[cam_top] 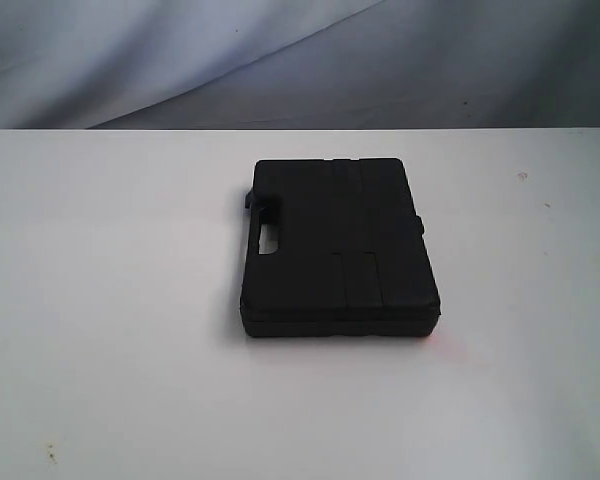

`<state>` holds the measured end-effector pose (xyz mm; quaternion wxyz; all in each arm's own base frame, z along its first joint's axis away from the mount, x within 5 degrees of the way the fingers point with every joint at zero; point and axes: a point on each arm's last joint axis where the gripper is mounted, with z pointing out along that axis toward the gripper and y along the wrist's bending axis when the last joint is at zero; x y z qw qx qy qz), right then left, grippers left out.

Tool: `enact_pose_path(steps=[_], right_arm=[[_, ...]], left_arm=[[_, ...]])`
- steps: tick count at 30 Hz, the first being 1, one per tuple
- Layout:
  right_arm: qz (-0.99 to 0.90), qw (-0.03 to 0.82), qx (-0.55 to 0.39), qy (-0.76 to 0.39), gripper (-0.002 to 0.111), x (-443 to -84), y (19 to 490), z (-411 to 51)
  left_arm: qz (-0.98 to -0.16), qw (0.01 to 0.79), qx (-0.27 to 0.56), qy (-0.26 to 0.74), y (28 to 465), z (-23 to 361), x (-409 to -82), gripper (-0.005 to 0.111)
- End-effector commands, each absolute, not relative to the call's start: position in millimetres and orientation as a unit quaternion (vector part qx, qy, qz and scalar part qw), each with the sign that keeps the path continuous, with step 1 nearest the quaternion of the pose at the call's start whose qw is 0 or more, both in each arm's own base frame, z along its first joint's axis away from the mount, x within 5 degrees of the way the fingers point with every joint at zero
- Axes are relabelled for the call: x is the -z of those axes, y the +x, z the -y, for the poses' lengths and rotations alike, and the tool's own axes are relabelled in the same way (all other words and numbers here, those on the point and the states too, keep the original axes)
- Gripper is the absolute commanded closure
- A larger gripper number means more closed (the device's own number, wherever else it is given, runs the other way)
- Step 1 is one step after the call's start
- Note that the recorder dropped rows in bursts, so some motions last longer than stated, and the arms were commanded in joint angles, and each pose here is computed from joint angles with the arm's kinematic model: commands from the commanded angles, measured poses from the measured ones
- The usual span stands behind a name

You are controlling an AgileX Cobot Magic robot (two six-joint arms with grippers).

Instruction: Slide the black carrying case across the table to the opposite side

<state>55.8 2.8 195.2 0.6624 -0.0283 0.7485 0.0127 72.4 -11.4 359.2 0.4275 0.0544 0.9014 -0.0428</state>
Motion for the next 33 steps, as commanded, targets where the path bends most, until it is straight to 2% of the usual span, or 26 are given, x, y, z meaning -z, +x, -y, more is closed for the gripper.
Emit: enact_pose_path(steps=[1, 5, 9, 11, 16, 19, 22, 25, 33], right_arm=[[-0.75, 0.661, -0.014, -0.023, 0.108, -194, 56, -3], [-0.75, 0.661, -0.014, -0.023, 0.108, -194, 56, -3], [-0.75, 0.661, -0.014, -0.023, 0.108, -194, 56, -3], [-0.75, 0.661, -0.014, -0.023, 0.108, -194, 56, -3], [-0.75, 0.661, -0.014, -0.023, 0.108, -194, 56, -3], [-0.75, 0.661, -0.014, -0.023, 0.108, -194, 56, -3], [-0.75, 0.661, -0.014, -0.023, 0.108, -194, 56, -3], [-0.75, 0.661, -0.014, -0.023, 0.108, -194, 56, -3], [-0.75, 0.661, -0.014, -0.023, 0.108, -194, 56, -3]], left_arm=[[-0.925, 0.362, 0.092, 0.061, 101, 22, -350, 0.107], [-0.932, 0.324, 0.146, 0.073, 127, 34, -341, 0.107], [-0.948, 0.264, 0.165, 0.063, 173, 40, -315, 0.107], [-0.948, 0.24, 0.204, 0.035, 200, 48, -298, 0.107], [-0.94, 0.269, 0.198, 0.075, 230, 73, -287, 0.107], [-0.927, 0.292, 0.218, 0.085, 249, 110, -293, 0.107], [-0.928, 0.297, 0.198, 0.109, 264, 146, -286, 0.107], [-0.936, 0.292, 0.169, 0.099, 277, 163, -272, 0.107], [-0.953, 0.26, 0.134, 0.075, 306, 184, -235, 0.107]])
